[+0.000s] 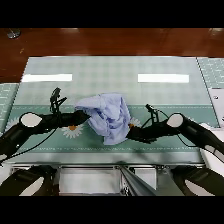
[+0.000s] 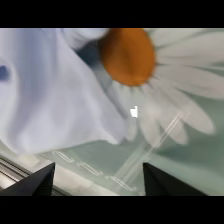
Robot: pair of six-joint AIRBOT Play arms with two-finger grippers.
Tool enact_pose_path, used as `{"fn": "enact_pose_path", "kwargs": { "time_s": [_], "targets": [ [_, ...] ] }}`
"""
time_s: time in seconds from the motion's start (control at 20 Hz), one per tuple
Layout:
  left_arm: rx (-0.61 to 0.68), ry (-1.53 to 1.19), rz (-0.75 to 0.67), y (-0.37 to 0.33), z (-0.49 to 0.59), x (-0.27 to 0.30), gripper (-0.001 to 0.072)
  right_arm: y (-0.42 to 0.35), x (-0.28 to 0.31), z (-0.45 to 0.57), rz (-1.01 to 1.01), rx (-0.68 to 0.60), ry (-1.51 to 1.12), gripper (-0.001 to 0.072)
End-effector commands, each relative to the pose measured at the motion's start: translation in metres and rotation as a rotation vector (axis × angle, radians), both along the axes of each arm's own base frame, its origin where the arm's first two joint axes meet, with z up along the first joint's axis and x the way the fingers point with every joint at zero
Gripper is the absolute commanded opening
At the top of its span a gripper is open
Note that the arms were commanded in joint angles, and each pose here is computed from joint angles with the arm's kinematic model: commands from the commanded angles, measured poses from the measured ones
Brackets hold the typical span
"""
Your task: Fold the shirts.
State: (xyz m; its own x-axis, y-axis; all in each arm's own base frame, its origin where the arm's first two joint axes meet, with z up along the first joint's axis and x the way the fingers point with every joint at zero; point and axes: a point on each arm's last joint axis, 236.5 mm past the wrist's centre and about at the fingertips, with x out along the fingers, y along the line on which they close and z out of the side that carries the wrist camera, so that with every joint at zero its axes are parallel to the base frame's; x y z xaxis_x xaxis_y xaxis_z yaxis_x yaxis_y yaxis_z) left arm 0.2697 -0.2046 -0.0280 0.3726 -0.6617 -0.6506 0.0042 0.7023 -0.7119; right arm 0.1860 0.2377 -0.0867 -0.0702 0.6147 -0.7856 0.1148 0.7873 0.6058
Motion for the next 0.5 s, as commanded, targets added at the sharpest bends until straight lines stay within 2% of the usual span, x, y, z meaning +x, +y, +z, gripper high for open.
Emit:
{"fn": "enact_pose_path", "kwargs": {
  "time_s": [0.0, 0.1, 0.2, 0.25, 0.3, 0.35, 0.45],
  "targets": [
    [-0.004, -0.005, -0.013, -0.002, 0.003, 0.000, 0.0023, 0.033, 0.012, -0.009, 0.027, 0.017, 0.016, 0.0624],
    [-0.004, -0.006, -0.013, -0.002, 0.003, 0.000, 0.0023, 0.046, 0.020, -0.011, 0.043, 0.023, 0.024, 0.0624],
    [-0.004, -0.006, -0.013, -0.002, 0.003, 0.000, 0.0023, 0.060, 0.030, -0.010, 0.065, 0.029, 0.008, 0.0587],
    [-0.004, -0.007, -0.013, -0.002, 0.004, 0.001, 0.0023, 0.065, 0.038, -0.006, 0.078, 0.039, -0.011, 0.0421],
    [-0.007, -0.016, -0.014, -0.002, 0.008, 0.003, 0.0023, 0.070, 0.047, 0.000, 0.106, 0.052, -0.053, 0.0179],
    [-0.014, -0.035, -0.031, -0.001, 0.017, 0.006, 0.0023, 0.070, 0.060, 0.010, 0.126, 0.059, -0.102, 0.0026],
    [-0.045, -0.104, -0.042, 0.006, 0.054, 0.018, 0.0023, 0.059, 0.094, 0.042, 0.145, 0.060, -0.191, 0.0018]
  ]
}}
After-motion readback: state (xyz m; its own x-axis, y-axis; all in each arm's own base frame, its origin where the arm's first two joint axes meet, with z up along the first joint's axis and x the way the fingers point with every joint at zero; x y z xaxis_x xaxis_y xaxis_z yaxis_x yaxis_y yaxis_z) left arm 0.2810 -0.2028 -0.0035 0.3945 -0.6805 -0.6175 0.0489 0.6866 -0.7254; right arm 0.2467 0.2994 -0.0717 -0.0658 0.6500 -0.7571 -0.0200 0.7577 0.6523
